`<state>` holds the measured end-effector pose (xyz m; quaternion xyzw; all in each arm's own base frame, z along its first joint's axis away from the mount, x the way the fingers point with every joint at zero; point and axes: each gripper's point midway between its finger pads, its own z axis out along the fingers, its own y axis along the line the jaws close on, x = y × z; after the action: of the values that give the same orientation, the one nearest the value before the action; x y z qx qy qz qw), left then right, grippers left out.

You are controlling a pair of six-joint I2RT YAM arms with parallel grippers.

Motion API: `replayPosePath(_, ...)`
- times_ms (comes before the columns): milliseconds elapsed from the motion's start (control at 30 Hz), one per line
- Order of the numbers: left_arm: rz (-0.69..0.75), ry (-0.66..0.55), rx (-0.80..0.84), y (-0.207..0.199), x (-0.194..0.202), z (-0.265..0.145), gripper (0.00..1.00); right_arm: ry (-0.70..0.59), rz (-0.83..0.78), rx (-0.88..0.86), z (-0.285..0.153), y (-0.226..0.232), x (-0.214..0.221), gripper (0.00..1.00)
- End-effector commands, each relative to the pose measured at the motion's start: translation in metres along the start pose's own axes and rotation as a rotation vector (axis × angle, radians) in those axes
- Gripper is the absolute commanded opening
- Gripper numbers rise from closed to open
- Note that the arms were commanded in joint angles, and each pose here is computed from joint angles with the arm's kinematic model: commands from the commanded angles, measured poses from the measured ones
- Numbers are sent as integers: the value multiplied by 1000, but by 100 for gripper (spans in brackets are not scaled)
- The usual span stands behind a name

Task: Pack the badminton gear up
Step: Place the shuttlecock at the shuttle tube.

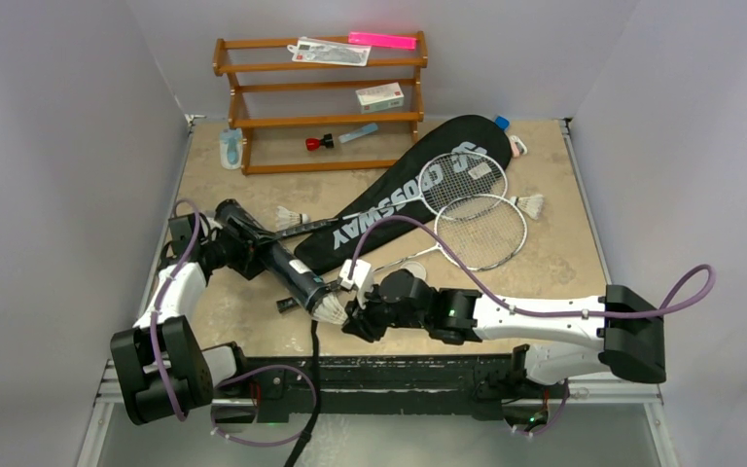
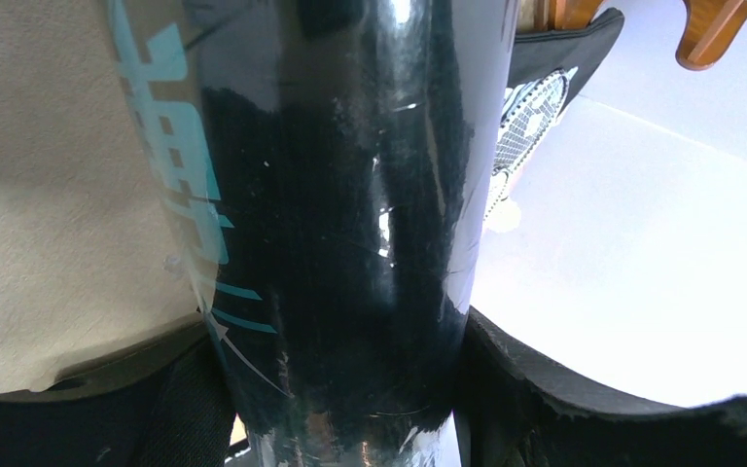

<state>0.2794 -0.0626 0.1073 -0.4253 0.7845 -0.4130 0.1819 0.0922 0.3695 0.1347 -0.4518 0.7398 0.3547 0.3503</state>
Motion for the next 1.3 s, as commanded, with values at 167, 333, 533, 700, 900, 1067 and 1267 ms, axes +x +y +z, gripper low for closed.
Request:
replayPosePath(167,143,5,149,-42,-4,-13,52,-22,87,-37,-11,-2,-23,14)
replayPosePath(333,150,27,173,-45,-2,-13,52,-16,97,-49,-12,-2,-24,13)
replayPosePath(533,132,138,227,-48,7,-7,53,-75,72,-118,-21,9,-31,13)
replayPosePath(700,136,130,215,-46,6,-7,52,-73,74,-110,-22,5,-33,13)
replayPosePath(900,109,28,153,-40,-1,-11,52,-24,107,-73,-12,-1,-29,12)
replayPosePath(1067,56,-60,131,-37,-5,-16,52,-6,122,-22,-8,-9,-27,12)
replayPosePath(1267,50,-65,140,-40,-6,-17,52,17,139,23,-7,-16,-24,12)
